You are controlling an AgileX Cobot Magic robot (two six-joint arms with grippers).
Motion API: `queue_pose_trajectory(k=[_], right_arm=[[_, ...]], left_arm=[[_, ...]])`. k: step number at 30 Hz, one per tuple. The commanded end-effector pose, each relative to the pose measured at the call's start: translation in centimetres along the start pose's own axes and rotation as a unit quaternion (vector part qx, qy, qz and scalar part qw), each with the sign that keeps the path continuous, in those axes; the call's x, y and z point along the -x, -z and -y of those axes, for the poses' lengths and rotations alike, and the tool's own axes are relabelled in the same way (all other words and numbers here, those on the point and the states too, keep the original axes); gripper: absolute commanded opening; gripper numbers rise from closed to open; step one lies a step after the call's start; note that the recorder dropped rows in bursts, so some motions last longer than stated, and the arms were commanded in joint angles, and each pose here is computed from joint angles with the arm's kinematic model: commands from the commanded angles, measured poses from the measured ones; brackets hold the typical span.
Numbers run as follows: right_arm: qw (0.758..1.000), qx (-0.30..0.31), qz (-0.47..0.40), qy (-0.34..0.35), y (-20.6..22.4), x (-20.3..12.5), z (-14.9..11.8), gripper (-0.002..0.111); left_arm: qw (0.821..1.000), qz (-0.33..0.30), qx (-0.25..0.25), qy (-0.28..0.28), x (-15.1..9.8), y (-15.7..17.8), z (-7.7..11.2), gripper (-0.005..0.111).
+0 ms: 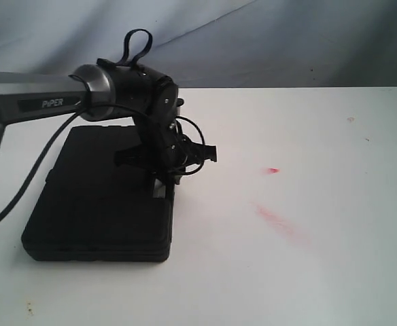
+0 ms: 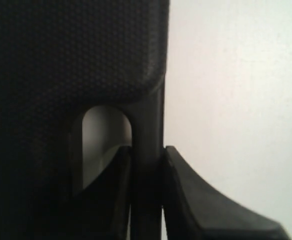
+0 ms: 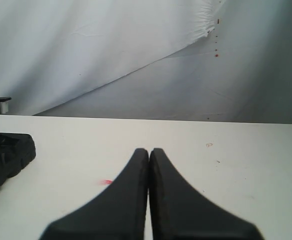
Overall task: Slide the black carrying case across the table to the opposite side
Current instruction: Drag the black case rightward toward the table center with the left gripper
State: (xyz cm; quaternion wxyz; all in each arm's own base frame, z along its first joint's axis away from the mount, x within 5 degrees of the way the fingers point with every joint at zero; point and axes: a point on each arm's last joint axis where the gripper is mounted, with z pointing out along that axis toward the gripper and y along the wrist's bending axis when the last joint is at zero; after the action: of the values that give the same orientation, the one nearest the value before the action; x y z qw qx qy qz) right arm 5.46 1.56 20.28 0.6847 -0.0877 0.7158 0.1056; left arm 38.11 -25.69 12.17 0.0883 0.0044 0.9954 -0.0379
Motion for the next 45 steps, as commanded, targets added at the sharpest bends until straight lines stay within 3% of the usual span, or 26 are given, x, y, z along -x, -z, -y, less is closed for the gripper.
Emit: queue_pose_trajectory(k=[1,8,12,19,29,34,37,45], right_arm=[[1.0,-0.002,0.002,0.001,0.0,-0.1,0.0,0.0],[1.0,-0.002,0.002,0.001,0.0,-0.1,0.0,0.0],[1.0,-0.002,0.002,0.001,0.0,-0.1,0.0,0.0],[1.0,-0.002,0.002,0.001,0.0,-0.1,0.0,0.0],[1.0,-0.002,0.002,0.001,0.0,-0.1,0.0,0.0],[1.0,-0.002,0.002,0.001,0.0,-0.1,0.0,0.0],[1.0,-0.002,0.002,0.001,0.0,-0.1,0.0,0.0],[1.0,-0.002,0.002,0.001,0.0,-0.1,0.0,0.0]], left_arm=[[1.0,-0.006,-0.023,-0.001,0.0,-0.7,2.9,0.0],[0.999,-0.002,-0.044,-0.002,0.2,-1.1,5.9,0.0],[0.998,-0.01,-0.052,0.016,0.4,-1.3,6.6,0.0],[0.988,-0.027,-0.13,0.074,0.4,-1.7,8.2,0.0],[0.989,-0.017,-0.125,0.074,0.6,-1.8,8.1,0.0],[0.992,-0.007,-0.12,0.039,0.7,-1.8,8.0,0.002],[0.992,-0.004,-0.117,0.036,0.7,-1.8,7.9,0.009],[0.992,0.0,-0.12,0.036,0.8,-1.7,8.0,0.049]])
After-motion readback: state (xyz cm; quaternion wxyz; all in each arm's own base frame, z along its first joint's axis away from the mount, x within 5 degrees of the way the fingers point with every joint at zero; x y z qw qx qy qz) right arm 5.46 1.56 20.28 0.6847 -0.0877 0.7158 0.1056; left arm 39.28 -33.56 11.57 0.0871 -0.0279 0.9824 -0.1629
